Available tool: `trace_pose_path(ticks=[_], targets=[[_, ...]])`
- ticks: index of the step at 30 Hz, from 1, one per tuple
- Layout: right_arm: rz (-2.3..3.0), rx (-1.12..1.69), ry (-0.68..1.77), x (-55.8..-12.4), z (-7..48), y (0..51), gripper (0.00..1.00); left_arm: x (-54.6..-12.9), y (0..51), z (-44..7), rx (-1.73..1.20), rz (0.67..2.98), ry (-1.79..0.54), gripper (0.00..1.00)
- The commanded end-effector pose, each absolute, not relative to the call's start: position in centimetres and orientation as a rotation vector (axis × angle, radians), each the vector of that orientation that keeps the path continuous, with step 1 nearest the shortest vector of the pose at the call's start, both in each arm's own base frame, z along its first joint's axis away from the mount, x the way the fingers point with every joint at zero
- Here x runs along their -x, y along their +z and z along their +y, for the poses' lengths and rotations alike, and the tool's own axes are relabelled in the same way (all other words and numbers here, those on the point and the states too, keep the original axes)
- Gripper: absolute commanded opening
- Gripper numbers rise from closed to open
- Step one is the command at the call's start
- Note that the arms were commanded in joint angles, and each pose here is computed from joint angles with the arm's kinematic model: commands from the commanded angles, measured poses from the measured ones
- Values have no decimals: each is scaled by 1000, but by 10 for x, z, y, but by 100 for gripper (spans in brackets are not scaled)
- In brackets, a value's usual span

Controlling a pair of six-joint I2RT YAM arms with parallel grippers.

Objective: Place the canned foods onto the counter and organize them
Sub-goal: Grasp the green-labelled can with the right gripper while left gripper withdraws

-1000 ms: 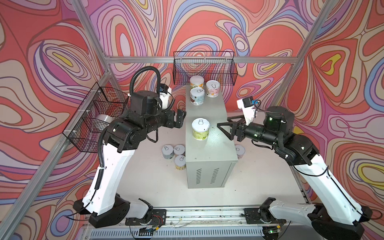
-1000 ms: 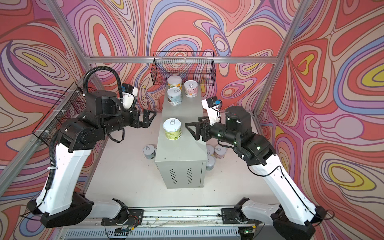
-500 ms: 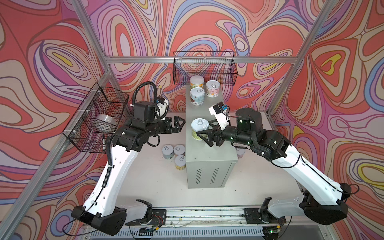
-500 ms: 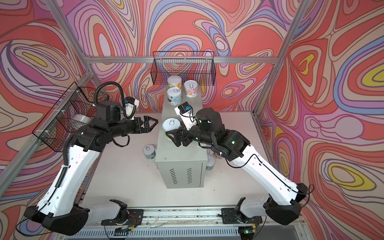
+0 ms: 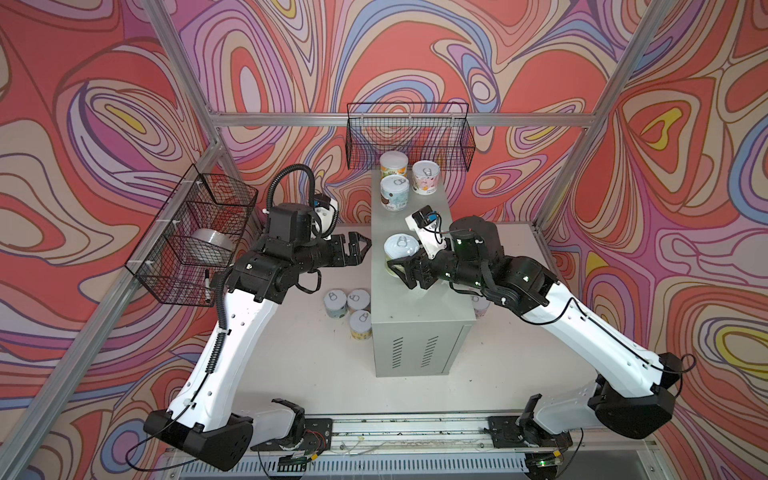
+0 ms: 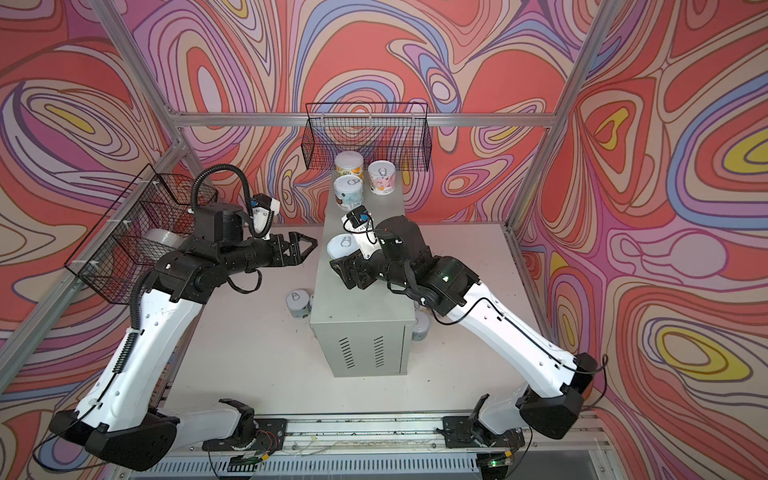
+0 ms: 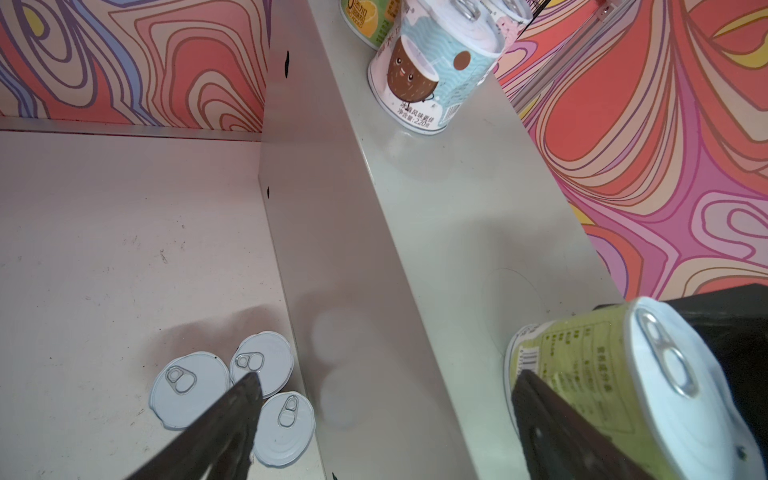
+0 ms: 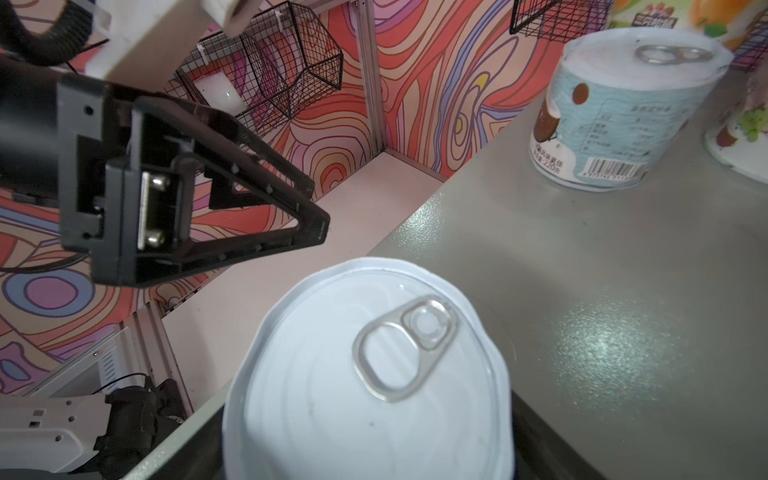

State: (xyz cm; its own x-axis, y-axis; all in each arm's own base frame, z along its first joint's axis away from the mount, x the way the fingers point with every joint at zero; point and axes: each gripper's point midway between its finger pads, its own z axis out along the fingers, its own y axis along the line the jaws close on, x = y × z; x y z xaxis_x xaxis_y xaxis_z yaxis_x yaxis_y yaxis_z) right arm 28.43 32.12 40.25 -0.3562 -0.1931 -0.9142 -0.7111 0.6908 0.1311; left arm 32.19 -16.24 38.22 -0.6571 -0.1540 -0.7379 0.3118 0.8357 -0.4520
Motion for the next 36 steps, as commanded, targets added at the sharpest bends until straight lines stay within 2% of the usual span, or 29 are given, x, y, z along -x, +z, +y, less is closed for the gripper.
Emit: trace_pose_path(ticks=[1,14,36], targets=[[1878,614,547,-300,310,406,82,-323,383,-158,-95,2159,-701,93],[1847,458,231,-343,279,401,78,-325,373,-156,-98,2179,-671,90],[1818,327,285,-432,254,399,72,-326,362,-150,-110,2188,-617,87]])
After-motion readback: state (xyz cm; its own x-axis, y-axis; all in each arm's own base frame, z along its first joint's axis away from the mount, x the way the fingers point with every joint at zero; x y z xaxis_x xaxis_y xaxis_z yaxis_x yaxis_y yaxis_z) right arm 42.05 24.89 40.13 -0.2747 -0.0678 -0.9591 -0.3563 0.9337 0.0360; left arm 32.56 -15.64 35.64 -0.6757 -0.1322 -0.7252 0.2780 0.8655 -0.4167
